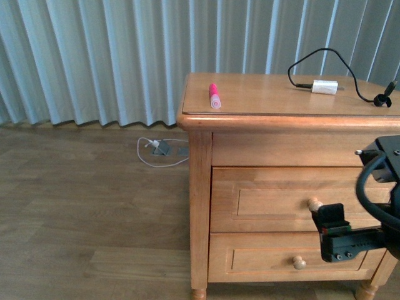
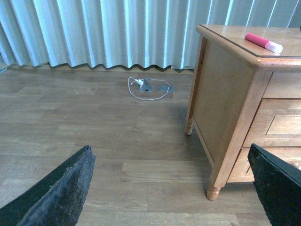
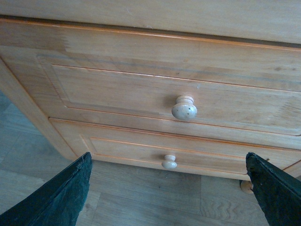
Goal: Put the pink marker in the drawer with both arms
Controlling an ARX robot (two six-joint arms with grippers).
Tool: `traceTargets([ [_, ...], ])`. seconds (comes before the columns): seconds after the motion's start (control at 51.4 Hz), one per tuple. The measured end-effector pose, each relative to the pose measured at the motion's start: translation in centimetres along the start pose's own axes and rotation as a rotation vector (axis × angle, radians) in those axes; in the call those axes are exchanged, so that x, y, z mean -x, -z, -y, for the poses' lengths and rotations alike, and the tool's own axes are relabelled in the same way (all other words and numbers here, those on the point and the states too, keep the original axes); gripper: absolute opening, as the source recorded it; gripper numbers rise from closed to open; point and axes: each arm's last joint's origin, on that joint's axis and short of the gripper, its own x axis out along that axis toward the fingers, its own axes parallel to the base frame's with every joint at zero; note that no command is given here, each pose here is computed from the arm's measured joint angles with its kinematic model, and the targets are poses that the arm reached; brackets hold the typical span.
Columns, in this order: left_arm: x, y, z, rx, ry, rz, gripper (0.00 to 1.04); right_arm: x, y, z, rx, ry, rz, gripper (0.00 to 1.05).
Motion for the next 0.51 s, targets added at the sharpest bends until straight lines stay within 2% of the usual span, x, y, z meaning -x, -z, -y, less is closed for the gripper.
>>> traceTargets([
  [0.253, 0.0, 0.0, 0.0, 0.0, 0.0, 0.0, 0.99, -5.1, 0.6, 1.0, -0.02, 0.084, 0.013, 0.96],
  [0.506, 0.0, 0.0, 0.0, 0.0, 0.0, 0.0, 0.99, -8.0, 1.3, 1.3, -0.024, 0.074, -0.007, 0.96],
])
